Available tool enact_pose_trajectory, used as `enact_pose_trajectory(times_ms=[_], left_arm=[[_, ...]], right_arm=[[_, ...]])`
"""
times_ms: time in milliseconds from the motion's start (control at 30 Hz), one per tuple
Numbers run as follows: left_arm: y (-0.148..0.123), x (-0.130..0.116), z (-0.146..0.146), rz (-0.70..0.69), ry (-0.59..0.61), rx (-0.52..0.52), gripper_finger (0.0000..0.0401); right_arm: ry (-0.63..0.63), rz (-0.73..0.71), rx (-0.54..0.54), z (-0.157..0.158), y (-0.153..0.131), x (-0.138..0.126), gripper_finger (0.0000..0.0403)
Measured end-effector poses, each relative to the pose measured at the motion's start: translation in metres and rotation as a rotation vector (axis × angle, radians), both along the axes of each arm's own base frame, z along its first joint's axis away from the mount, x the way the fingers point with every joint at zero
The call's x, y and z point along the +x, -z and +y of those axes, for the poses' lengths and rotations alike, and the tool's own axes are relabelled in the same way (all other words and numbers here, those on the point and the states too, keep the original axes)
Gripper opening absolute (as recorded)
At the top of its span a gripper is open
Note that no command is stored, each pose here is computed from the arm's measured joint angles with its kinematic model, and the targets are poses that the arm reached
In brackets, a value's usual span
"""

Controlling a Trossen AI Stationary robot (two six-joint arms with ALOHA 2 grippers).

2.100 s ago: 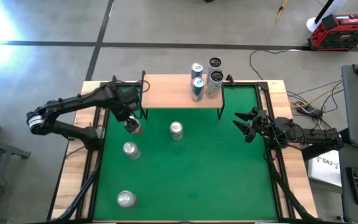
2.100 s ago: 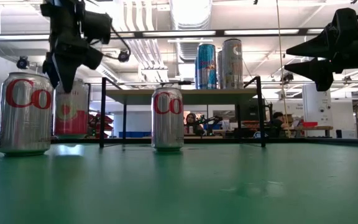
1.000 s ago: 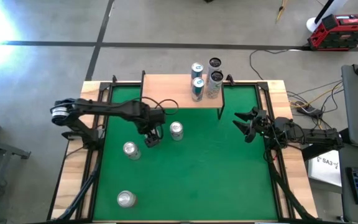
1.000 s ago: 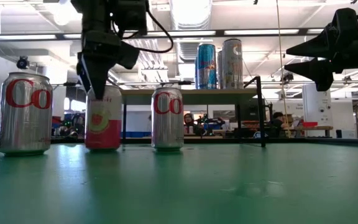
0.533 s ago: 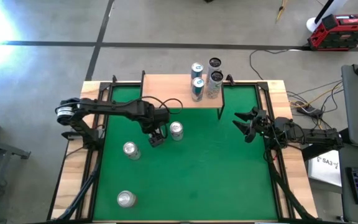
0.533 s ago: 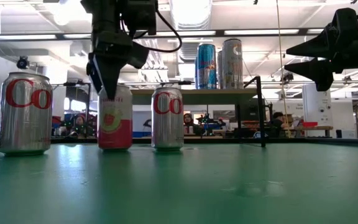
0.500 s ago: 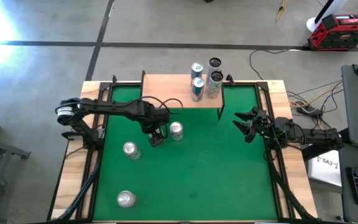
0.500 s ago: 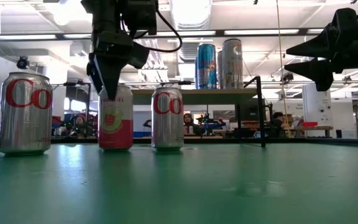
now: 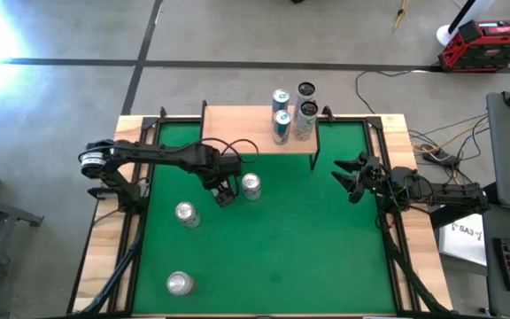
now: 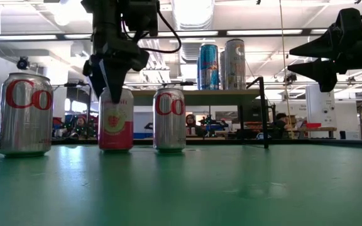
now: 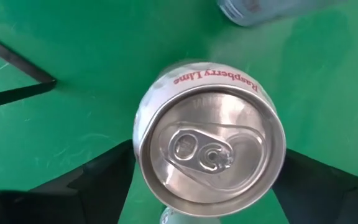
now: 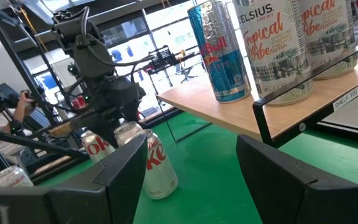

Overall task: Place canned beverage on shelf
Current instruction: Put the top pink-white soda can on the shelf

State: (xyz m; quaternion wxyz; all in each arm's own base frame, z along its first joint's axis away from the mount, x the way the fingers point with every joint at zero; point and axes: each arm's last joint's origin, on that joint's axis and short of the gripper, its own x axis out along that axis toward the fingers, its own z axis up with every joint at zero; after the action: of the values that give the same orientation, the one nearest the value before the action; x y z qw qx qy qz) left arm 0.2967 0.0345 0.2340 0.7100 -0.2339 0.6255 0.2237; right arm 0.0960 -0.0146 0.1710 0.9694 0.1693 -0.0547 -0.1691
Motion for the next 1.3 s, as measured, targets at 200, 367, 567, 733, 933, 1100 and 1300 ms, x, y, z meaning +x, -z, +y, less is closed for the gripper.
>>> enact_pose_trajectory(times_ms=[200, 367, 567, 733, 933, 1100, 1300], left_arm=[[0.0, 0.0, 0.0, -0.001, -0.067, 0.005, 0.0381], [0.0, 0.001, -0.004, -0.009, -0.209, 0.009, 0.0392], [-0.003, 0.004, -0.024, -0.064, -0.389, 0.167, 0.0396], [-0.005, 0.003, -0.046, -0.215, -0.656, 0.353, 0.0399], [0.003, 0.005, -0.062, -0.29, -0.877, 0.367, 0.04], [0.018, 0.019, -0.065, -0.256, -1.019, 0.394, 0.04], [0.037, 0.044, -0.068, -0.143, -1.143, 0.511, 0.04]], right_arm=[[0.0, 0.0, 0.0, 0.0, 0.0, 0.0, 0.0238], [0.0, 0.0, 0.0, 0.0, 0.0, 0.0, 0.0238], [0.0, 0.0, 0.0, 0.0, 0.0, 0.0, 0.0238], [0.0, 0.0, 0.0, 0.0, 0.0, 0.0, 0.0238], [-0.001, 0.0, 0.0, 0.0, 0.0, 0.0, 0.0238], [0.0, 0.0, 0.0, 0.0, 0.0, 0.0, 0.0238], [0.0, 0.0, 0.0, 0.0, 0.0, 0.0, 0.0238]])
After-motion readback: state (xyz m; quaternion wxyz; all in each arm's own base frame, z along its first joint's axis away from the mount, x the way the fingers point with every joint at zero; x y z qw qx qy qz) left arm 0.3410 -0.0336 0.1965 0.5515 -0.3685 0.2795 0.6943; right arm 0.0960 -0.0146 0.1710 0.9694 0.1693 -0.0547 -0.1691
